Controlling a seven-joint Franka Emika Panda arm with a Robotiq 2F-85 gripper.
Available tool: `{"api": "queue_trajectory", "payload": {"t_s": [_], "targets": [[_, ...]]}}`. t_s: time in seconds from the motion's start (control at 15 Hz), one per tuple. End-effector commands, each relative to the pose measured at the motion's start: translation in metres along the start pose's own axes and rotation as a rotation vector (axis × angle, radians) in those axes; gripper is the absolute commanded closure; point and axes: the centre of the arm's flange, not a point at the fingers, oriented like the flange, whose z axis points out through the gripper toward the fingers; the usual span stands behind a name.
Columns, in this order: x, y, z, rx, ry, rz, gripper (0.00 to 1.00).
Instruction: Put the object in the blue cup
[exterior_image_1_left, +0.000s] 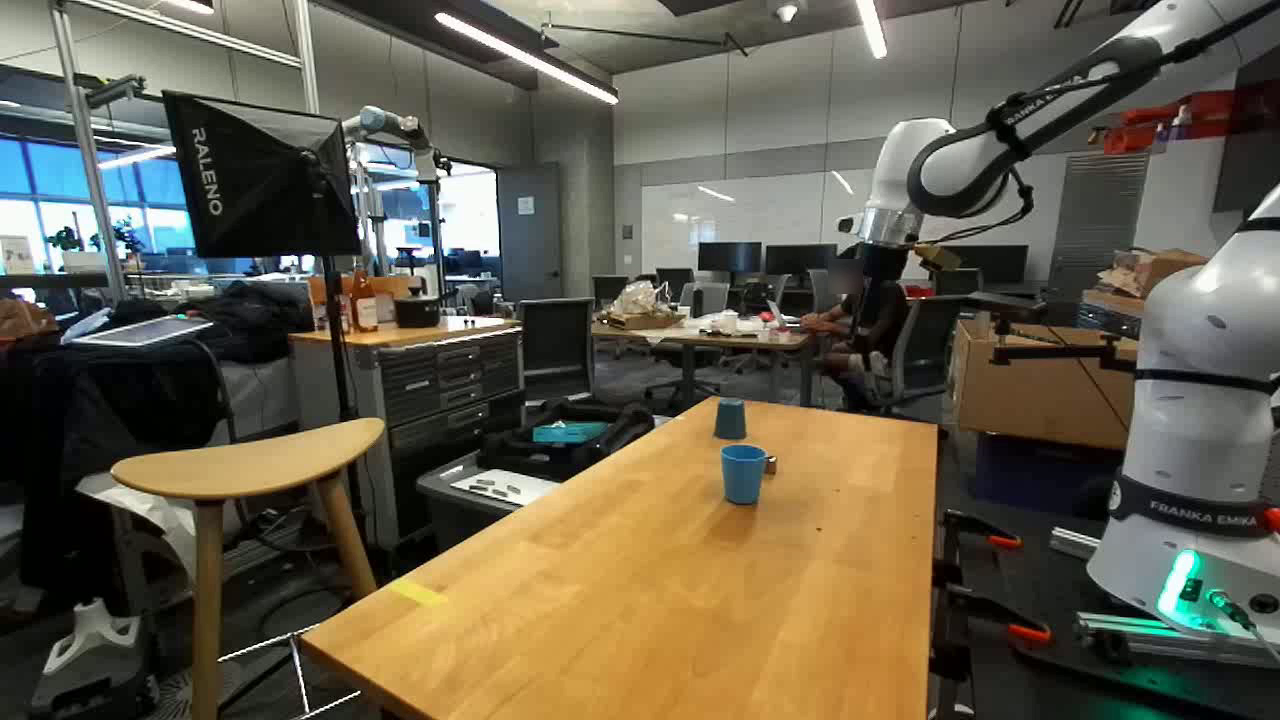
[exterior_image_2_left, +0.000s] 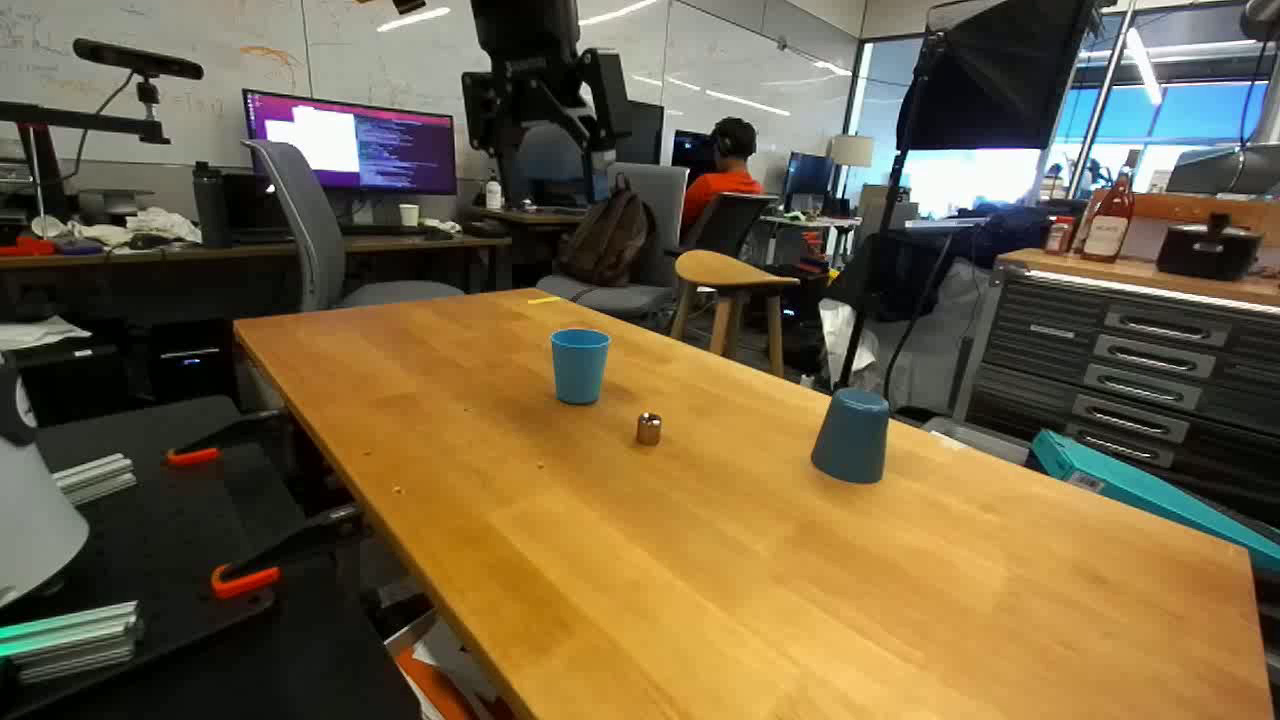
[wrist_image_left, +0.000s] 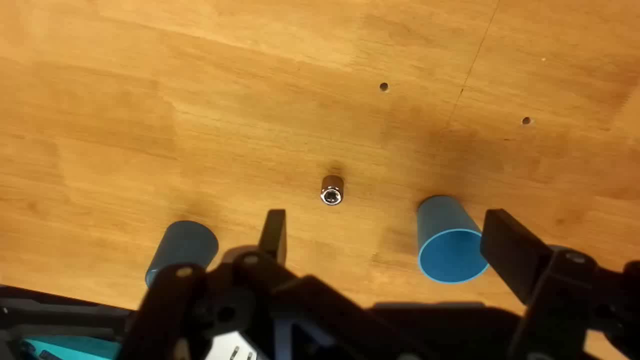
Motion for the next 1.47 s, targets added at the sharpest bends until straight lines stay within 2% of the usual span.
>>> {"api": "queue_trajectory", "payload": {"t_s": [0.0,0.13,0.2,0.47,0.67,0.8,1.07,1.4], "targets": [[0.000,0.000,-0.001,-0.001,0.001,0.000,0.00],[0.001,0.001,-0.002,-0.002,0.004,0.001,0.00],[0.013,-0.009,0.001,-0.036,0.023,-0.023,0.00],[0.093,-0.025,0.021,-0.074,0.070,0.071,0.00],[0.140,-0.024,0.051,-0.074,0.036,0.133,0.00],[0.158,-0.011,0.071,-0.064,-0.005,0.208,0.00],[0.170,0.012,0.126,-0.074,-0.065,0.311,0.00],[0.175,0.019,0.193,-0.078,-0.129,0.356,0.00]]}}
